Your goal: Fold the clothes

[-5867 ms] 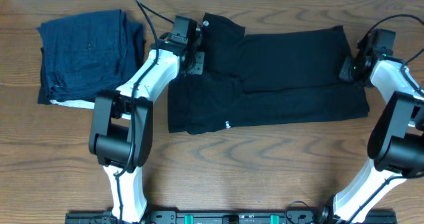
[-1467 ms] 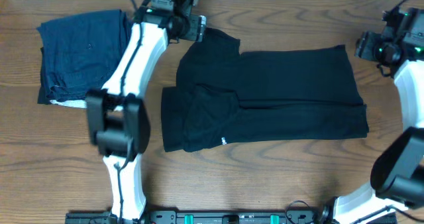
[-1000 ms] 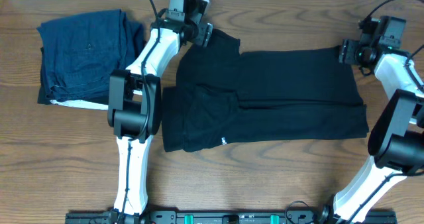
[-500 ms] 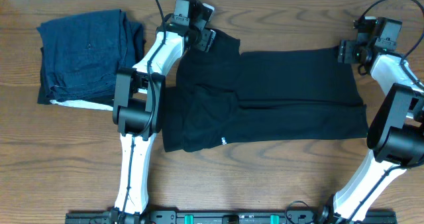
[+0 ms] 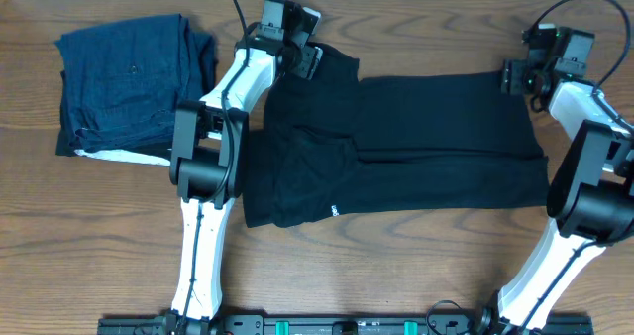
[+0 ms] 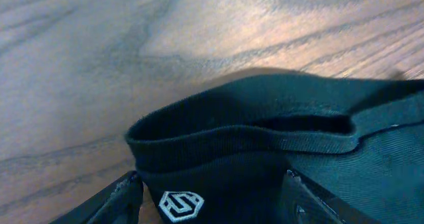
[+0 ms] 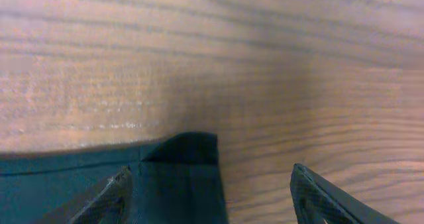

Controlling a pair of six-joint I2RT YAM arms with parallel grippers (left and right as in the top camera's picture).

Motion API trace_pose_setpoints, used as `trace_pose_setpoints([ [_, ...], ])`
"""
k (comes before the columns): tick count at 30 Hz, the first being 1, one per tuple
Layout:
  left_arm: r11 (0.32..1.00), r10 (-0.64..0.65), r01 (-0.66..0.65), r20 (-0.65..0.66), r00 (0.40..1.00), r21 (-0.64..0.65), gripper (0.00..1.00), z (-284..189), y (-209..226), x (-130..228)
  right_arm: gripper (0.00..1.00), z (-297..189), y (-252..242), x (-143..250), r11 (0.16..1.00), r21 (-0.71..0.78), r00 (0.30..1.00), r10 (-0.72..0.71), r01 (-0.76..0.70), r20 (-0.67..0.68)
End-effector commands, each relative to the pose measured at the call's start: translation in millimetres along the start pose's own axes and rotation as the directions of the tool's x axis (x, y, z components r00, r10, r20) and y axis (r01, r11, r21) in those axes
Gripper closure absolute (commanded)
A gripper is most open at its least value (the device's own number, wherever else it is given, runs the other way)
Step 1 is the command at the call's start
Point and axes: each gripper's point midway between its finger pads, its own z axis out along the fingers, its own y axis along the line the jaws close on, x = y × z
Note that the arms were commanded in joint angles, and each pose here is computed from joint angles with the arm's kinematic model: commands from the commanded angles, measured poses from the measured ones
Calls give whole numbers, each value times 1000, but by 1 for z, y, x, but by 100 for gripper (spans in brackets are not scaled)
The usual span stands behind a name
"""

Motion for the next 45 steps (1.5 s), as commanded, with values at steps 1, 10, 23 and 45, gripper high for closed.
trace_pose_setpoints([
  [1, 1000, -30, 30, -9, 1000, 6, 32, 9, 1, 4, 26, 18, 8, 14, 1000, -27, 999, -15, 14, -31],
  [10, 999, -32, 32, -16, 999, 7, 34, 10, 1, 6, 24, 33, 7, 18, 999, -19, 1000, -27, 27, -13],
  [23, 999, -34, 34, -21, 999, 8, 34, 10, 1, 8, 36, 35, 14, 33, 999, -48, 997, -24, 21, -67],
  [45, 997, -76, 76, -26, 997, 8, 38, 10, 1, 9, 64, 52, 36, 56, 987, -160, 995, -17, 1, -100],
])
